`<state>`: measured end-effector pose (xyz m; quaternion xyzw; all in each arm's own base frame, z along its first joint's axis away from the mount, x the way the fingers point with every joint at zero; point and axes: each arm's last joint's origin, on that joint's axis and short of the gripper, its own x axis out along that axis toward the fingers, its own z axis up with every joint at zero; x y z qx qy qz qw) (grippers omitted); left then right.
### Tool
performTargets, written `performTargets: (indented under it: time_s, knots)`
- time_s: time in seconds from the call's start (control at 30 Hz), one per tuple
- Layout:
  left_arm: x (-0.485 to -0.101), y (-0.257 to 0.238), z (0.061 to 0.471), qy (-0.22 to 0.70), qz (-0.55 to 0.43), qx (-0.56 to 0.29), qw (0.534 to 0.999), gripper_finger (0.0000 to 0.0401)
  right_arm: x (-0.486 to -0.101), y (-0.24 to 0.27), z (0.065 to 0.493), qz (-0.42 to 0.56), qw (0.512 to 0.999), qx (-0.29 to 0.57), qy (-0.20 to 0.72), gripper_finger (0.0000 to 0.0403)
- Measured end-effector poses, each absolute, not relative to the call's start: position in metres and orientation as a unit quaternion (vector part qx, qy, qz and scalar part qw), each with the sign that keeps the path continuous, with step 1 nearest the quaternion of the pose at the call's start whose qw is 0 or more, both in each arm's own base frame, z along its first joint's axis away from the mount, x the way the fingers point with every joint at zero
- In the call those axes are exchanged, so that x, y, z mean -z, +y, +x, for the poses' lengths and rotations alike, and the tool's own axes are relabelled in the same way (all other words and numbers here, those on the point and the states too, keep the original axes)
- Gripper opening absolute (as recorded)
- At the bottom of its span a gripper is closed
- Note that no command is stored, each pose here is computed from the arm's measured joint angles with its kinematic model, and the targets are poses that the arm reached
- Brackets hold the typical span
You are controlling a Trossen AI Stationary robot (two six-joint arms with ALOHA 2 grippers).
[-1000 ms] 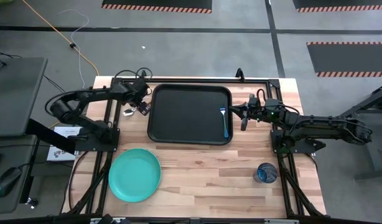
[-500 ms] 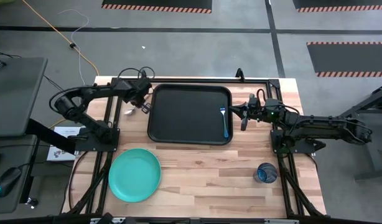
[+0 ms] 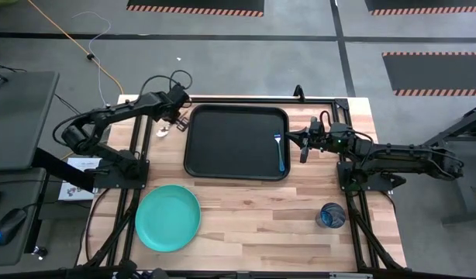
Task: Pick and place plate/cup/fork/spoon on tray
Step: Put the yellow spoon on the black tray to the left side of the blue fork
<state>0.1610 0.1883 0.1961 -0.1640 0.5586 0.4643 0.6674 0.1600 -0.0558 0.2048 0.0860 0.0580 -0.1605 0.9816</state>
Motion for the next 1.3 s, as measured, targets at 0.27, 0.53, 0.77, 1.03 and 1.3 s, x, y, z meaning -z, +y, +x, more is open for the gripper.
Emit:
performTargets:
  time_s: [0.27,0.53,0.77,1.03,1.3]
  knots:
    - [-0.184,0.195,0.166,0.547,-0.166,-0.454,0.683,0.0025,-0.205,-0.056,0.160,0.086,0.982,0.161,0.058,0.0000]
    - [-0.162,0.209,0.157,0.589,-0.192,-0.443,0.648,0.0111,-0.205,-0.056,0.160,0.086,0.981,0.161,0.059,0.0000]
    - [-0.158,0.215,0.149,0.583,-0.240,-0.419,0.654,0.0169,-0.204,-0.056,0.160,0.086,0.981,0.161,0.060,0.0000]
    - [-0.159,0.218,0.150,0.554,-0.252,-0.463,0.644,0.0162,-0.204,-0.056,0.160,0.086,0.981,0.160,0.060,0.0000]
    - [-0.159,0.218,0.152,0.539,-0.280,-0.442,0.660,0.0144,-0.204,-0.056,0.160,0.086,0.981,0.160,0.060,0.0000]
